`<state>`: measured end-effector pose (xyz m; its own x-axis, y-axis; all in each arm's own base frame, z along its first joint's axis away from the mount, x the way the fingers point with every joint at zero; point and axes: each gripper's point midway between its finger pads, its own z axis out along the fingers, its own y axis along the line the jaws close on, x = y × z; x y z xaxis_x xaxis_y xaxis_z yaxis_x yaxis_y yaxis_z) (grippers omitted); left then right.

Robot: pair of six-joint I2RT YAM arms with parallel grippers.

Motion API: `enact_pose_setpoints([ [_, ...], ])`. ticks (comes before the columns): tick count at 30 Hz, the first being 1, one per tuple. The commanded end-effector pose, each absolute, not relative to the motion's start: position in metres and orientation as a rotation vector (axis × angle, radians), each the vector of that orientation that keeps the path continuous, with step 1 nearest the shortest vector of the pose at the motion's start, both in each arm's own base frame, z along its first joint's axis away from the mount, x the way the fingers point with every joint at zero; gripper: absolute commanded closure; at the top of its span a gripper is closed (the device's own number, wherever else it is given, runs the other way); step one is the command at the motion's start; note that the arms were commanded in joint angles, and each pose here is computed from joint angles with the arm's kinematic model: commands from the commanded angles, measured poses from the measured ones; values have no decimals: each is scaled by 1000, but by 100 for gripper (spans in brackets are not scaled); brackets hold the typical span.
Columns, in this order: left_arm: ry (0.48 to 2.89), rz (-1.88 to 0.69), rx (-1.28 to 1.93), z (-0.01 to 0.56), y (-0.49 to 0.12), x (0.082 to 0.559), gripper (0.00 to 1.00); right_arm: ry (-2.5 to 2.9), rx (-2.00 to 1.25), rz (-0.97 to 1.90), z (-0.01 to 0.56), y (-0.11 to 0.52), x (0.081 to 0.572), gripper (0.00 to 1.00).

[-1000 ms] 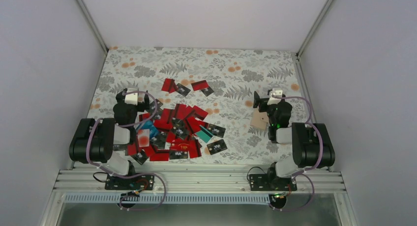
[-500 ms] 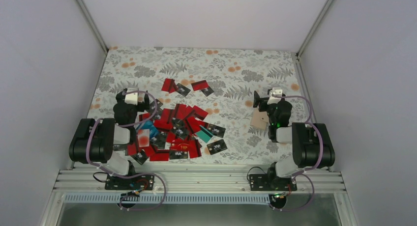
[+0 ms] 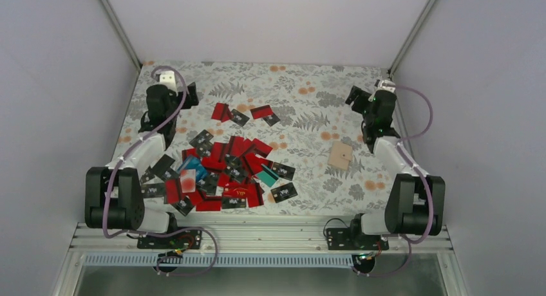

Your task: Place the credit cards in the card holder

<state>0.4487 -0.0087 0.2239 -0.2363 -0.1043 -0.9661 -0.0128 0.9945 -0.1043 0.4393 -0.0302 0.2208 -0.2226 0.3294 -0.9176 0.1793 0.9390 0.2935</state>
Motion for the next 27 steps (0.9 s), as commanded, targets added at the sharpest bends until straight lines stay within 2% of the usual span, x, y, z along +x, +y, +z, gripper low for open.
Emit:
enact_pose_setpoints([
  [1,2062,-280,-178,181,-37,440,0,2149,604,256,154,-27,419,0],
  [11,2303,-663,68,139,-198,397,2,2446,782,337,79,-7,346,0],
  [17,2387,-801,271,121,-295,361,7,2450,824,334,69,-6,317,2],
  [20,2394,-872,353,120,-340,352,9,2449,845,325,68,-7,311,8],
  [24,2416,-957,468,112,-393,339,14,2442,871,307,63,-11,304,24],
  [27,2434,-1020,522,105,-422,329,16,2453,893,317,55,-11,299,29],
])
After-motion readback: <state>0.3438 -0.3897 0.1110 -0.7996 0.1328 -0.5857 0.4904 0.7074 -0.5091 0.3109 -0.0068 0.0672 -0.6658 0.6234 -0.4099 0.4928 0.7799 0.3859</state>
